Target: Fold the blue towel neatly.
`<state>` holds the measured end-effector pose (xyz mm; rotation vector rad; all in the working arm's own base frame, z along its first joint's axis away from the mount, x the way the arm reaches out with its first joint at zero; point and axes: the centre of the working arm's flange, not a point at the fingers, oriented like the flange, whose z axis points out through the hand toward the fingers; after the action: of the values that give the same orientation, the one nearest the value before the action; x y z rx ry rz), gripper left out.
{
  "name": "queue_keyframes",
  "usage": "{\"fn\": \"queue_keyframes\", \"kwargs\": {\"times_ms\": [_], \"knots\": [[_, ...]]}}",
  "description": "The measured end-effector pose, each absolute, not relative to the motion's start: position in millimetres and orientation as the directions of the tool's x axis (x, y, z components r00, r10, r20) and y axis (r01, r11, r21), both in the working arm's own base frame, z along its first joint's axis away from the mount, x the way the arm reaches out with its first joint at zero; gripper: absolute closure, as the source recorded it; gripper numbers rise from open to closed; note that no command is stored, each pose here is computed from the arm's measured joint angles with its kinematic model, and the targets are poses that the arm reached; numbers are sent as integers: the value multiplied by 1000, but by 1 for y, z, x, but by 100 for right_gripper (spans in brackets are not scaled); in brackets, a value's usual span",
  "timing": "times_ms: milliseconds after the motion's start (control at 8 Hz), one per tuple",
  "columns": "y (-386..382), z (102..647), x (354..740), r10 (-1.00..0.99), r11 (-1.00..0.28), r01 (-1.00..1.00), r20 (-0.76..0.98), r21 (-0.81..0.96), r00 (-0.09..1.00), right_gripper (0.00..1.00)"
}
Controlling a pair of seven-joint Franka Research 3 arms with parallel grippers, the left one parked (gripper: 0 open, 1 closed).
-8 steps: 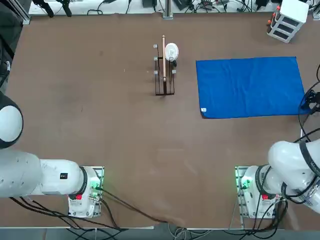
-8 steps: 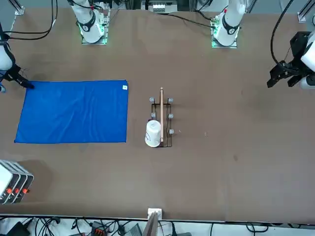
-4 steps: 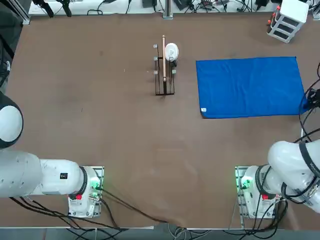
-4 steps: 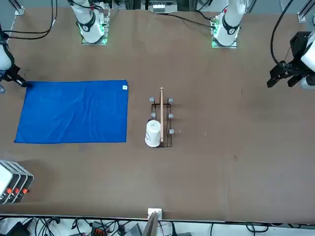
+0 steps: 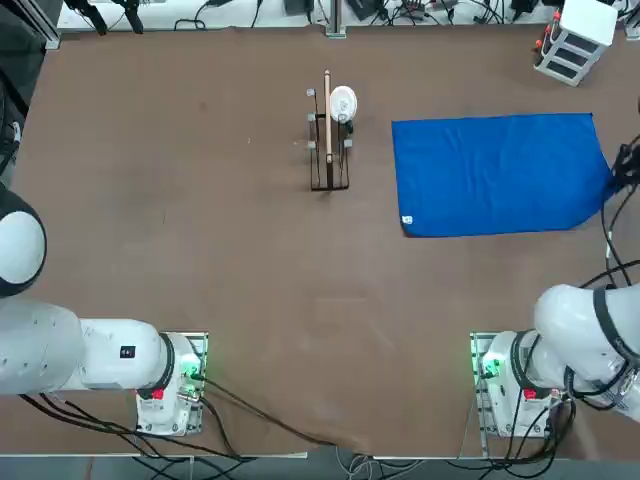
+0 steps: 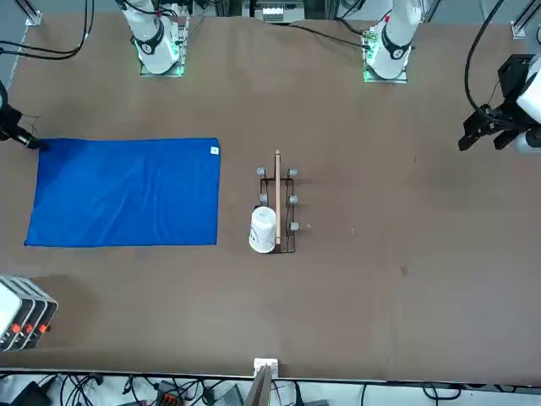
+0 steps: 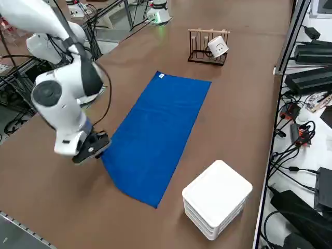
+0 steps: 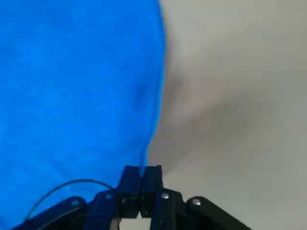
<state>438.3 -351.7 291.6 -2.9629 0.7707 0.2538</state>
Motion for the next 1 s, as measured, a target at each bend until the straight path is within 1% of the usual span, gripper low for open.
{"fn": "queue_keyframes", "kwargs": {"times_ms": [250,375,625,1000], "knots": [[-282,311,478,-473,-875,-484,-203,-6,857,98],[-251,317,491,-464,-880,-475,-219,4,858,98],[-200,325,507,-455,-881,-472,-259,-5,852,98],[-139,326,521,-438,-866,-490,-324,-96,838,98]]}}
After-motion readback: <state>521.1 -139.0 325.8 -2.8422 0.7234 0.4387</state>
